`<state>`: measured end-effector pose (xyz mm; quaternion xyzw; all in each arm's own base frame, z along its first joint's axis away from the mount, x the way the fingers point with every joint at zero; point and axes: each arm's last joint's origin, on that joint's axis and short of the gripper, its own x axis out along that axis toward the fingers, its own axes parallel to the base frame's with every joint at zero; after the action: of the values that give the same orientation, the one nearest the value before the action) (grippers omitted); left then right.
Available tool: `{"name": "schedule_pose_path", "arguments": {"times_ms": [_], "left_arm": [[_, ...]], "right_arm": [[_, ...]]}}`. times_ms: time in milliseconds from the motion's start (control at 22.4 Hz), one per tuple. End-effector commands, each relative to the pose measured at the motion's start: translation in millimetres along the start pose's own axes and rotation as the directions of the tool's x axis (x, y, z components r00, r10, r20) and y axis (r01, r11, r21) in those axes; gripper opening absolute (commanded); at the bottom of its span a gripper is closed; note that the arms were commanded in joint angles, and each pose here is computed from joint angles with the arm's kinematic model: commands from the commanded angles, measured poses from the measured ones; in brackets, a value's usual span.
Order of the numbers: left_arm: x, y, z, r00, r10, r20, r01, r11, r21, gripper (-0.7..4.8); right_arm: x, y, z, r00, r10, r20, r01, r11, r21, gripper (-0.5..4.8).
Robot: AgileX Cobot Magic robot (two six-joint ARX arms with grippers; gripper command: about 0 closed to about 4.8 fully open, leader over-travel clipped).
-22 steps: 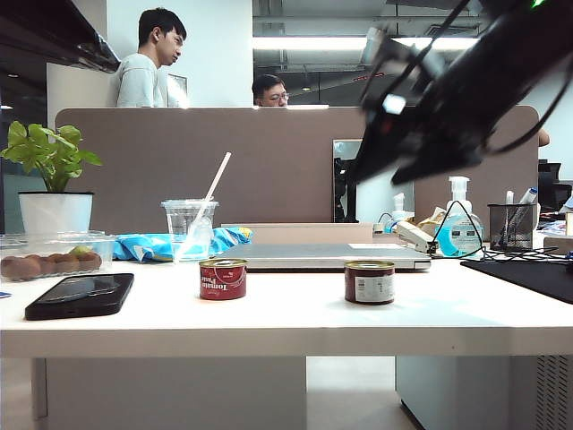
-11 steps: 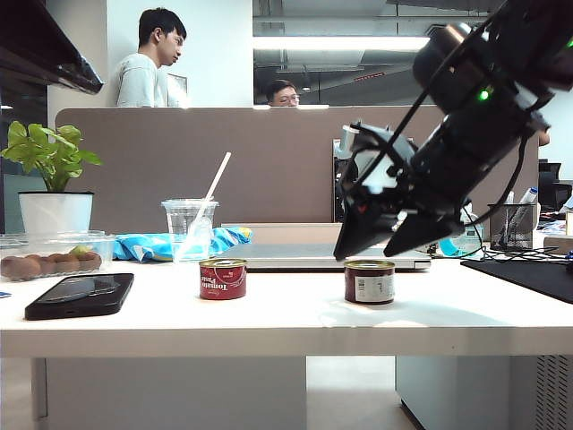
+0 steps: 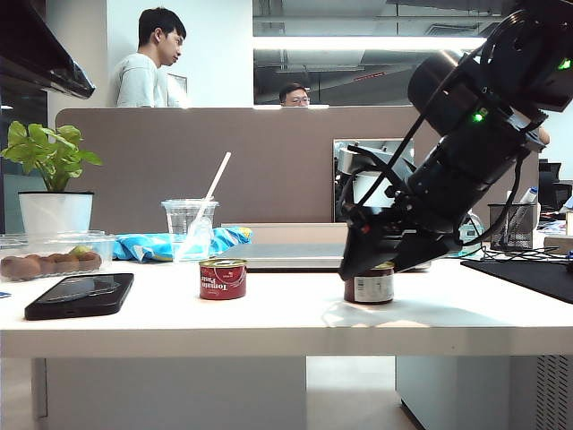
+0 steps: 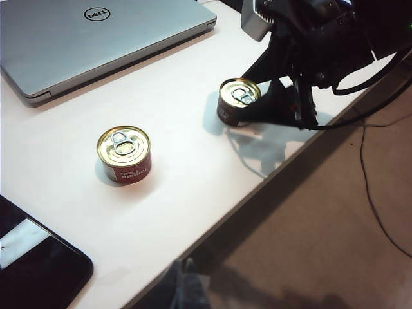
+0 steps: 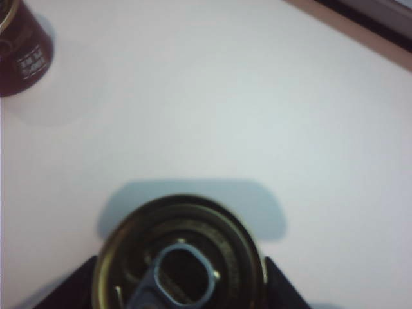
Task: Stack a can of tomatoes on the right onto the can of tomatoes on the left.
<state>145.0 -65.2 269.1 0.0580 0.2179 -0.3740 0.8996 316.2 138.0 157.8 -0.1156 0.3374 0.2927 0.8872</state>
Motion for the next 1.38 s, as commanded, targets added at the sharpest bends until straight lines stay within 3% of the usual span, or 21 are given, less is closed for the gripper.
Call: {"name": "schedule_pose_path", "arguments": {"times_ms": [45, 134, 312, 535, 580, 669, 936, 1382], "left_arm": [[-2.1, 0.0, 3.7, 1.000, 0.002, 0.022, -0.002, 1.000, 0.015, -0.06], [-2.7, -0.3, 4.0, 1.000, 0.002, 0.026, -0.003, 1.000, 0.017, -0.06], [-3.9, -0.7, 4.6, 0.999, 0.003, 0.035, -0.004, 1.000, 0.020, -0.06], [-4.0, -0.7, 4.6, 0.999, 0.004, 0.034, -0.004, 1.000, 0.019, -0.06], [-4.0, -0.7, 4.6, 0.999, 0.004, 0.034, -0.004, 1.000, 0.019, -0.06], [-4.0, -0.7, 4.7, 0.999, 0.004, 0.035, -0.004, 1.000, 0.020, -0.06], [-4.0, -0.6, 4.6, 0.999, 0.007, 0.033, -0.008, 1.000, 0.020, -0.06], [-4.1, 1.5, 4.4, 0.996, 0.080, 0.025, -0.080, 0.997, 0.018, -0.06]], "right_arm": [[1.0, -0.1, 3.0, 1.000, -0.004, 0.022, 0.004, 1.000, -0.005, 2.86], [1.0, 0.0, 3.7, 1.000, -0.004, 0.028, 0.004, 1.000, -0.007, 2.39], [0.2, 0.2, 10.7, 0.997, 0.012, 0.070, -0.011, 1.000, -0.015, 2.29], [-7.0, 14.3, 61.7, 0.979, 0.052, 0.196, -0.038, 0.996, -0.076, 2.26], [-10.2, 20.6, 81.0, 0.967, 0.060, 0.246, -0.037, 0.995, -0.097, 1.96], [-8.0, 30.4, 102.5, 0.954, 0.085, 0.286, -0.051, 0.991, -0.125, 1.97], [19.2, 54.2, 124.6, 0.957, 0.147, 0.250, -0.108, 0.981, -0.163, 1.98], [41.4, 76.3, 114.1, 0.969, 0.190, 0.160, -0.161, 0.970, -0.182, 1.98]]}}
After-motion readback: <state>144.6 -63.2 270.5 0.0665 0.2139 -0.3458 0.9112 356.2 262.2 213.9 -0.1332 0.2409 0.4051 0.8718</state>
